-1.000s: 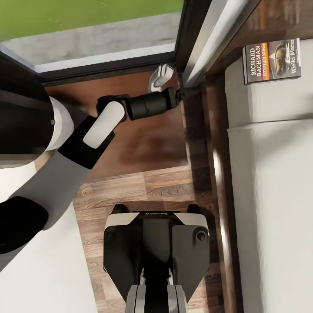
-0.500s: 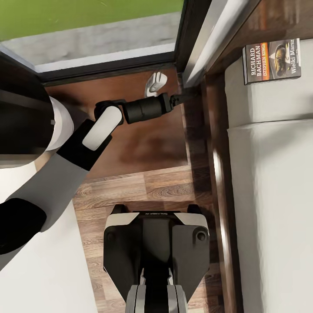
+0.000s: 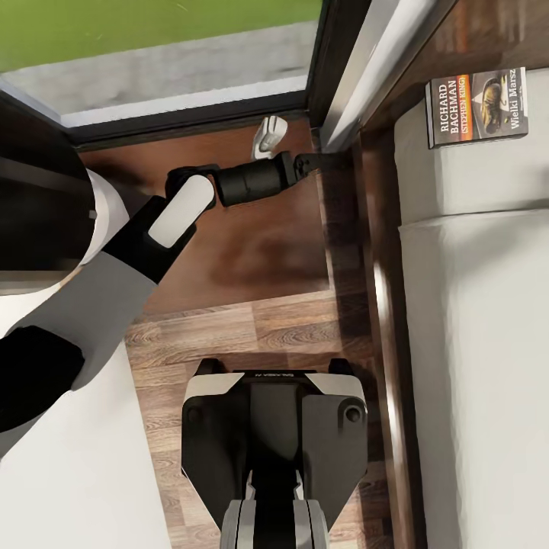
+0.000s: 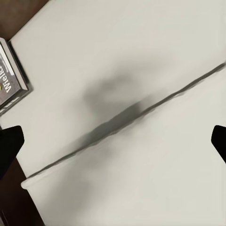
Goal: In the bedroom, move the book from the bed onto either nightstand, and place the two sandals side by side next to the bed.
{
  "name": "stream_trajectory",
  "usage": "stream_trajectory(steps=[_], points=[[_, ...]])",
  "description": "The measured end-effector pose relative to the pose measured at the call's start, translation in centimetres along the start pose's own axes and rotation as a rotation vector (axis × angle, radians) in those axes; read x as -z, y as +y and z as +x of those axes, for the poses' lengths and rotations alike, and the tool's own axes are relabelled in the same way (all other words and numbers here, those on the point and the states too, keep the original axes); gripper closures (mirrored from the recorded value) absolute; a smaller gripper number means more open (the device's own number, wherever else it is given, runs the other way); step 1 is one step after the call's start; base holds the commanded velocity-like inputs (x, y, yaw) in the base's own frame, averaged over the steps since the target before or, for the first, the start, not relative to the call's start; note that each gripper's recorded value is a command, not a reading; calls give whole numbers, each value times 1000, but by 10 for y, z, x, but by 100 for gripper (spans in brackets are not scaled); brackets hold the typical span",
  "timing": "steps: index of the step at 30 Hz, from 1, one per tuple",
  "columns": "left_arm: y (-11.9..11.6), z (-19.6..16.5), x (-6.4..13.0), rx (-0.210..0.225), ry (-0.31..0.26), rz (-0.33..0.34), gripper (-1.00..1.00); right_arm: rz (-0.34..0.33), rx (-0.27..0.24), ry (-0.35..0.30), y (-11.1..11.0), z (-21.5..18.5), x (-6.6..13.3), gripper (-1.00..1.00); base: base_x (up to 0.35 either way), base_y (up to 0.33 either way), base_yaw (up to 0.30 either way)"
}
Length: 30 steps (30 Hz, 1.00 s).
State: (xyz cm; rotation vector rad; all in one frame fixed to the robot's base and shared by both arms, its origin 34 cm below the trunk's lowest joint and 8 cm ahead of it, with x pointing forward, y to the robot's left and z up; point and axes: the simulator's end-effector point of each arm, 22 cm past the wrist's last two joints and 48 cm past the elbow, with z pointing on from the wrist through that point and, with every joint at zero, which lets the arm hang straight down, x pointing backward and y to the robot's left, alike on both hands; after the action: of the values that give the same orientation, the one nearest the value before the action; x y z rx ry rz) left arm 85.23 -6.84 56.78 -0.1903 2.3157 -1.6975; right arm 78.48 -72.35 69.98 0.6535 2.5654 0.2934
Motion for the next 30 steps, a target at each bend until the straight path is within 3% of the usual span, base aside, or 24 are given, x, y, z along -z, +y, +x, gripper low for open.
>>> stream_trajectory(steps=[22, 30], points=[[-19, -19, -4, -23, -39, 88, -100, 8, 28, -4, 3, -5, 3, -100, 0, 0, 0], [-26, -22, -4, -31, -51, 119, -100, -10, 24, 4, 8, 0, -5, -100, 0, 0, 0]])
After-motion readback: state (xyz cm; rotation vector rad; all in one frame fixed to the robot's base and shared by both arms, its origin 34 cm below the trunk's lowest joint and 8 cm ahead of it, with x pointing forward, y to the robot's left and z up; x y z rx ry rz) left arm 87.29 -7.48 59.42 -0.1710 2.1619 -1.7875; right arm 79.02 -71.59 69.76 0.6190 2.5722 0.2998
